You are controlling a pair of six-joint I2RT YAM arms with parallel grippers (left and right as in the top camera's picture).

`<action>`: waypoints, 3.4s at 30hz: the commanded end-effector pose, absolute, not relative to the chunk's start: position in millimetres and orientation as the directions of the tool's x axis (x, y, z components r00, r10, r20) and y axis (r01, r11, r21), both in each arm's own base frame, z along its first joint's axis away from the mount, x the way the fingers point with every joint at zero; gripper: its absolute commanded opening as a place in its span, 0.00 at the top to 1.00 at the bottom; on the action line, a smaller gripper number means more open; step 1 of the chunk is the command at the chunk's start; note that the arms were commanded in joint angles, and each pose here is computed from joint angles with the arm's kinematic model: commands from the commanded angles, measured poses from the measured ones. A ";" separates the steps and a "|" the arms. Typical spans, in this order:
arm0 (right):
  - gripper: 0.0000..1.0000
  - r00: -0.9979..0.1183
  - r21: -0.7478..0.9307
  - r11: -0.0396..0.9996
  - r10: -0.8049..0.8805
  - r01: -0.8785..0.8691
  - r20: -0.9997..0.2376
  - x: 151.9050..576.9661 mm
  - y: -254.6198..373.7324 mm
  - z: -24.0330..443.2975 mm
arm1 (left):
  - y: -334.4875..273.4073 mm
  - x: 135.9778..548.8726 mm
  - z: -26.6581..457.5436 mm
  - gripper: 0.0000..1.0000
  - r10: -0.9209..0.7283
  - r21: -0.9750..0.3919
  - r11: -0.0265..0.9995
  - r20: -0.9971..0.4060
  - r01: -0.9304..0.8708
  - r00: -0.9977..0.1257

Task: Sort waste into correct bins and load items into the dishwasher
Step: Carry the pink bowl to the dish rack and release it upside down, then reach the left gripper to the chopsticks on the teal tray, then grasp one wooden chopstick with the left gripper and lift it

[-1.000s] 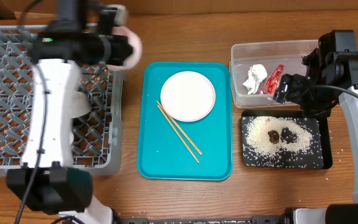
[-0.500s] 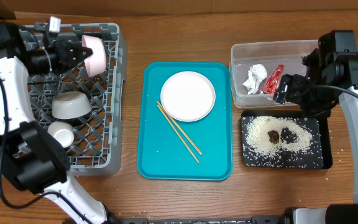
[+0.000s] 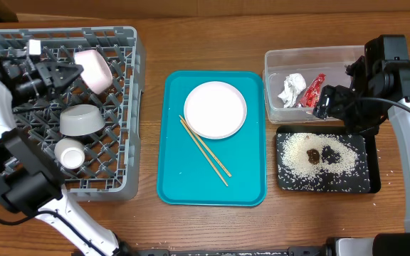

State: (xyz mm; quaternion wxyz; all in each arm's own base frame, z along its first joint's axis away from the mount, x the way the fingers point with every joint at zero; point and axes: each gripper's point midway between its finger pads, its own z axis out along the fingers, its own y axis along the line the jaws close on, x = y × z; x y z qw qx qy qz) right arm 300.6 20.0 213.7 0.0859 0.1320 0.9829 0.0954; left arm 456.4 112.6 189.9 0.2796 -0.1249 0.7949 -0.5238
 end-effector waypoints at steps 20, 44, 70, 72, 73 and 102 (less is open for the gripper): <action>0.12 -0.948 0.141 0.956 0.279 0.258 -0.154 296.3 8.6 216.9 | 119.6 390.8 251.0 0.00 -0.450 -0.718 0.694 -0.381 -0.048 -0.808; 0.09 -0.949 0.139 0.956 0.278 0.259 -0.146 294.3 8.7 216.6 | -39.1 276.5 276.7 0.00 -0.399 -0.198 0.911 -0.200 -0.362 -0.895; 0.00 -0.949 0.143 0.955 0.279 0.258 -0.145 294.3 9.4 216.7 | -147.2 264.6 56.1 0.06 -0.297 0.046 0.953 -0.072 -0.300 -0.952; 0.00 -0.949 0.143 0.955 0.279 0.258 -0.146 294.4 9.4 216.7 | -148.8 264.4 43.3 0.06 -0.275 0.064 0.959 -0.045 -0.278 -0.960; 0.00 -0.949 0.143 0.955 0.279 0.258 -0.146 294.4 9.4 216.7 | -149.2 265.1 37.6 0.07 -0.266 0.073 0.961 -0.038 -0.269 -0.963; 0.00 -0.950 0.142 0.955 0.279 0.259 -0.142 293.6 9.4 216.5 | -186.6 257.7 1.5 0.20 -0.139 -0.084 0.985 0.096 -0.148 -0.986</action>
